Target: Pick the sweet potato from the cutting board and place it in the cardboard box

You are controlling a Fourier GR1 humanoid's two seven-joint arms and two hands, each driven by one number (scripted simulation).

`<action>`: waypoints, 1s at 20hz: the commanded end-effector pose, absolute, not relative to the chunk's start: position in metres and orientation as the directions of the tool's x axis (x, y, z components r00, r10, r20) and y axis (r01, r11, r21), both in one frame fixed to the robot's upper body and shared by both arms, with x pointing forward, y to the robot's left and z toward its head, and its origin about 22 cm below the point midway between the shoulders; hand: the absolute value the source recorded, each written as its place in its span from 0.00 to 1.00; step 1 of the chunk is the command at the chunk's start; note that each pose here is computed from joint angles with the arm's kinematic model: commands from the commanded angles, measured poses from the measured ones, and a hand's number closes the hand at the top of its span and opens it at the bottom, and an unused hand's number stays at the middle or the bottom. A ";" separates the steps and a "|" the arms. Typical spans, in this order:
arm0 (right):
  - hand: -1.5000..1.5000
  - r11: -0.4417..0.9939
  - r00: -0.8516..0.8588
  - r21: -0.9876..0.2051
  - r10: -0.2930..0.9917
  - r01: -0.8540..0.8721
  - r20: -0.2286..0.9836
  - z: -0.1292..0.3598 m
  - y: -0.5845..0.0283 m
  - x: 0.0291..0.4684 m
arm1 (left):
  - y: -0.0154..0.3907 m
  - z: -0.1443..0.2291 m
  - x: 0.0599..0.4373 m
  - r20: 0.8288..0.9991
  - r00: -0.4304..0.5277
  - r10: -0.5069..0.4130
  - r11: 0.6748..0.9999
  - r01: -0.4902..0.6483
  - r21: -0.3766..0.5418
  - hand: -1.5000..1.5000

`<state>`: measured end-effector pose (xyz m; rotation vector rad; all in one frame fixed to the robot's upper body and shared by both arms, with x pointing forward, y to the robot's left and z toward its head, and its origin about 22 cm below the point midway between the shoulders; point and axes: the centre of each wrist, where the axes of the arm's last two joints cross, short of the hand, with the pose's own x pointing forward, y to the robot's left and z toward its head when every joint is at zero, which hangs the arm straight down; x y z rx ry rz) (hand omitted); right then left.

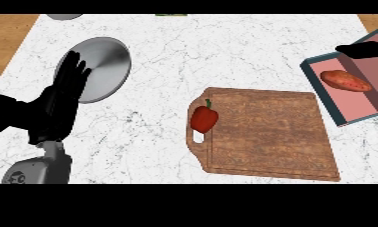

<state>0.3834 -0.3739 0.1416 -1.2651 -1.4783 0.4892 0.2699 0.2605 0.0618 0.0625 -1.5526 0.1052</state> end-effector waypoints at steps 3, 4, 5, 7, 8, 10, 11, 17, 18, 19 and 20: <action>0.00 0.632 0.006 -0.567 0.664 0.528 0.747 0.172 -0.381 0.391 | 0.254 0.056 0.267 0.999 0.020 0.031 0.994 -0.109 -0.029 0.50; 0.00 0.652 -0.001 -0.515 0.620 0.556 0.785 0.148 -0.395 0.379 | 0.258 0.059 0.263 0.999 0.023 0.028 0.992 -0.120 -0.026 0.50; 0.00 0.680 -0.026 -0.474 0.586 0.559 0.810 0.166 -0.393 0.380 | 0.264 0.064 0.255 0.999 0.027 0.019 0.995 -0.103 -0.016 0.50; 0.00 0.746 -0.082 -0.336 0.461 0.576 0.883 0.166 -0.402 0.379 | 0.263 0.058 0.270 0.999 0.022 0.033 0.992 -0.124 -0.030 0.50; 0.00 0.776 -0.115 -0.300 0.429 0.555 0.896 0.186 -0.400 0.382 | 0.260 0.060 0.271 0.999 0.020 0.025 0.992 -0.125 -0.022 0.50; 0.00 0.777 -0.117 -0.263 0.395 0.571 0.911 0.160 -0.418 0.359 | 0.260 0.048 0.265 0.999 0.034 0.030 0.989 -0.145 -0.025 0.50; 0.00 0.775 -0.133 -0.246 0.389 0.582 0.911 0.172 -0.420 0.358 | 0.267 0.067 0.265 1.000 0.024 0.014 0.991 -0.134 -0.011 0.50; 0.00 0.751 -0.163 -0.194 0.373 0.631 0.914 0.166 -0.465 0.316 | 0.273 0.040 0.263 1.000 0.020 0.017 0.991 -0.136 -0.014 0.50; 0.00 0.743 -0.176 -0.163 0.355 0.649 0.918 0.145 -0.481 0.310 | 0.259 0.053 0.262 0.999 0.035 0.030 0.993 -0.111 -0.026 0.50; 0.00 0.729 -0.173 -0.158 0.357 0.666 0.918 0.142 -0.487 0.314 | 0.248 0.069 0.264 0.999 0.031 0.027 0.995 -0.101 -0.023 0.50; 0.00 0.734 -0.187 -0.150 0.356 0.663 0.916 0.157 -0.503 0.302 | 0.260 0.046 0.247 0.999 0.020 0.034 0.995 -0.099 -0.032 0.50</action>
